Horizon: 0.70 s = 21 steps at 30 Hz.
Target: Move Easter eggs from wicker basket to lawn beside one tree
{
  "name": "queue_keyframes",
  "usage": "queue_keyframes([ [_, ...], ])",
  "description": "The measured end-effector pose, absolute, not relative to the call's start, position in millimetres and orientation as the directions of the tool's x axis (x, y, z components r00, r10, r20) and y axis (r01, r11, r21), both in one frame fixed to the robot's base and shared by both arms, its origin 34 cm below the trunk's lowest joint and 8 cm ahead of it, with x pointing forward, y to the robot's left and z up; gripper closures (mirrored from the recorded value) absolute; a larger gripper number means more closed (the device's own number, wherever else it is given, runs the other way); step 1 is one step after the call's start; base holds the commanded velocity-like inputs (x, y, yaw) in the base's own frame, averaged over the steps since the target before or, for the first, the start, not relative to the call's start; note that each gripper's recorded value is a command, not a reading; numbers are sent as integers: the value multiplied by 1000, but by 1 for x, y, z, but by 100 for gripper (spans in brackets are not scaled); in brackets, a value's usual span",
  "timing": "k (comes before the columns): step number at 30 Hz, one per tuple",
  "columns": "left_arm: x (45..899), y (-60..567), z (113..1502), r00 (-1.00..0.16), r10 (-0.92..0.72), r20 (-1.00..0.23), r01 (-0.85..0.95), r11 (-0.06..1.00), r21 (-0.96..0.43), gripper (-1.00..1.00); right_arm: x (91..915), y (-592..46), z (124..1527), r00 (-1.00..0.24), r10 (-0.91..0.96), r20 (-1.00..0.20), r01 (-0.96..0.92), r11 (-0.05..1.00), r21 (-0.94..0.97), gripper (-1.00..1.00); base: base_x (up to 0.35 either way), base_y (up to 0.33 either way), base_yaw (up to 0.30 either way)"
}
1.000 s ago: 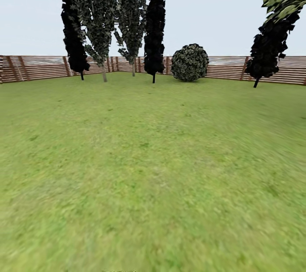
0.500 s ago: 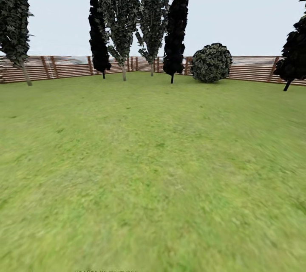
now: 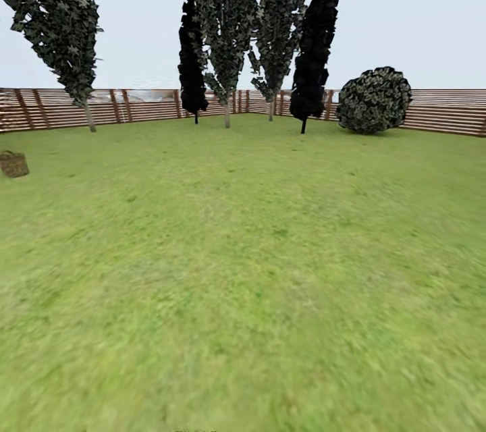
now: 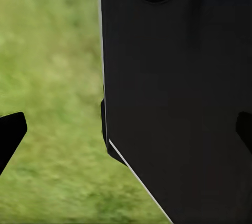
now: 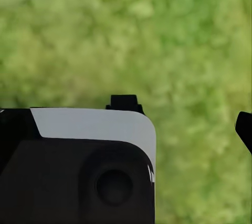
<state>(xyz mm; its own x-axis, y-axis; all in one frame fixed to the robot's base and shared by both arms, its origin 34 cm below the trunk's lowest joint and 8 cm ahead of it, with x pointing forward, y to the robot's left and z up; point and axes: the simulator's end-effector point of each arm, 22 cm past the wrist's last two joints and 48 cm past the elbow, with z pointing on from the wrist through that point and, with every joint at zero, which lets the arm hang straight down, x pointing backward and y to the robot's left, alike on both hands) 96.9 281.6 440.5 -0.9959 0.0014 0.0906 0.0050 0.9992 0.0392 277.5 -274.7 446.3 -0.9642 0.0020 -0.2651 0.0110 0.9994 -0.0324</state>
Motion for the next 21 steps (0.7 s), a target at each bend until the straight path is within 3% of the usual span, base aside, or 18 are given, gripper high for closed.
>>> queue_keyframes([
  [21,96,282,441,-996,1,93,5,999,39,-100,277,-275,446,-965,2,-263,11,999,-33,-100,0,0,290],
])
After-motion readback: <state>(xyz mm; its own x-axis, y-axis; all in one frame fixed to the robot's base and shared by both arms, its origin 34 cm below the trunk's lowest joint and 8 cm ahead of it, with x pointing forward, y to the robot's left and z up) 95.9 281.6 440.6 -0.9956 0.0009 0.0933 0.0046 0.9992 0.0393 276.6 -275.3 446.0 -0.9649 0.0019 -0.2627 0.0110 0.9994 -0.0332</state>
